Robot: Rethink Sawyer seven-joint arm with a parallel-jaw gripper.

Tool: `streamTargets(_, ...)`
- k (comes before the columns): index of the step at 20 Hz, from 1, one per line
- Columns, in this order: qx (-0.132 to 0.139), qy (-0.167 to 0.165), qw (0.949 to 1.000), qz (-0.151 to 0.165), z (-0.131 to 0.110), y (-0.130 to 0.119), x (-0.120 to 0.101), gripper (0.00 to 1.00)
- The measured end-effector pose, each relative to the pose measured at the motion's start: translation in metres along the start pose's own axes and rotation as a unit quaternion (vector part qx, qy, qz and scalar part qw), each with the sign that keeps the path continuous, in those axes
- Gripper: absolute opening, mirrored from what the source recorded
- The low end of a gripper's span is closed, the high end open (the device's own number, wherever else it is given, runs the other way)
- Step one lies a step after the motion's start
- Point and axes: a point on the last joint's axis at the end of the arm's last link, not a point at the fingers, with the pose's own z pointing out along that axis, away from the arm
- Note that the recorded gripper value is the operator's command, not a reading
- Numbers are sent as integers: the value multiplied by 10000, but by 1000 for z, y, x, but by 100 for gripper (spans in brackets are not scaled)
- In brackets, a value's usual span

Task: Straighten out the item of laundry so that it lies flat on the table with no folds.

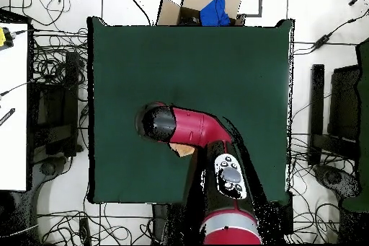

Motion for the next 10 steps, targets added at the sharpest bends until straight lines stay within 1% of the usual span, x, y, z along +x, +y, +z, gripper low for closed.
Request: streamTargets(10,-14,212,9998,-16,22,-2,13,100)
